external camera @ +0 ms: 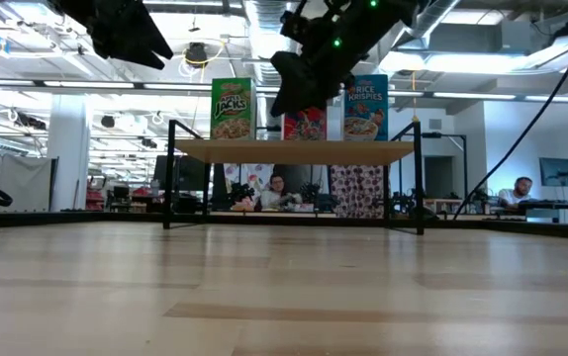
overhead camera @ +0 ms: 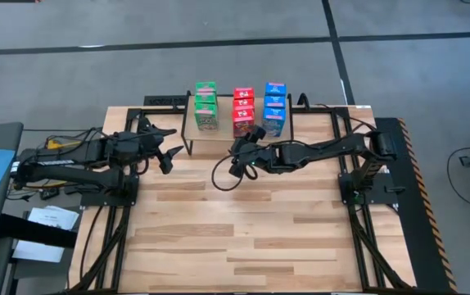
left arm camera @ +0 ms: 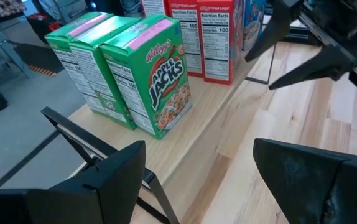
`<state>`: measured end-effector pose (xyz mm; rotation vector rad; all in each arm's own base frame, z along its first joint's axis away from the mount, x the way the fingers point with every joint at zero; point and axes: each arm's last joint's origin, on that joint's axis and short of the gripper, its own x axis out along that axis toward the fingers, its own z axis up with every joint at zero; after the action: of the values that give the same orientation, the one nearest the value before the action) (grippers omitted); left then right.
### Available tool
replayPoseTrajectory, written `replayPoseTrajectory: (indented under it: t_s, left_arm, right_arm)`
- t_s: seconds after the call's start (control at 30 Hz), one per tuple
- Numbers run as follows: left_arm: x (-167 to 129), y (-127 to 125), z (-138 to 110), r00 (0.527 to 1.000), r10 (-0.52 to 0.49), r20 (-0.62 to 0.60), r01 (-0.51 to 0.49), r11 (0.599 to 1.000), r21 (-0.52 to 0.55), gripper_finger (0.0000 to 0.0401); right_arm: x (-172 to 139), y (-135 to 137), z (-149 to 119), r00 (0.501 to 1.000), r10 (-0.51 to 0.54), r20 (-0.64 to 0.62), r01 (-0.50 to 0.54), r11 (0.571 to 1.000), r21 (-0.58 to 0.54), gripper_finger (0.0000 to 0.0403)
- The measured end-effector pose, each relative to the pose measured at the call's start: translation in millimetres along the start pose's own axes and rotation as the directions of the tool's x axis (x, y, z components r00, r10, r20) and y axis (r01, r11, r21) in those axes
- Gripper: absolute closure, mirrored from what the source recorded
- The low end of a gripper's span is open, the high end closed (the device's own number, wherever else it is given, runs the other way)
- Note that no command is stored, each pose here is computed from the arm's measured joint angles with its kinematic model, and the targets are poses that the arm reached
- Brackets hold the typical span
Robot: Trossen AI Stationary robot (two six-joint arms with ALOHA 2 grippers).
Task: Stack cereal on shelf
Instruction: Adjust the red cereal box on the shelf, then return to Home Position
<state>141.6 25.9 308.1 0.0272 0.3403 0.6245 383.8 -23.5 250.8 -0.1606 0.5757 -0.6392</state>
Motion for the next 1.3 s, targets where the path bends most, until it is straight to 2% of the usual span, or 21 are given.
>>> replayPoseTrajectory:
  t_s: [0.9,1.13,1.3]
  left_arm:
    - [0,0,0,1.0,0.001,-0.002,-0.001,1.0,0.002,0.0112]
    - [0,0,0,1.0,0.001,-0.002,-0.001,1.0,0.001,0.0112]
    - [-1,1,0,1.0,0.001,0.0,-0.001,1.0,-0.008,0.0112]
  right_arm:
    - [11,-17,5,0.999,-0.039,0.028,0.037,0.997,0.065,0.0137]
    - [5,-9,6,0.999,-0.017,0.034,0.016,0.999,0.034,0.0137]
    - [-17,-10,25,0.996,0.012,0.087,-0.014,1.0,0.026,0.0137]
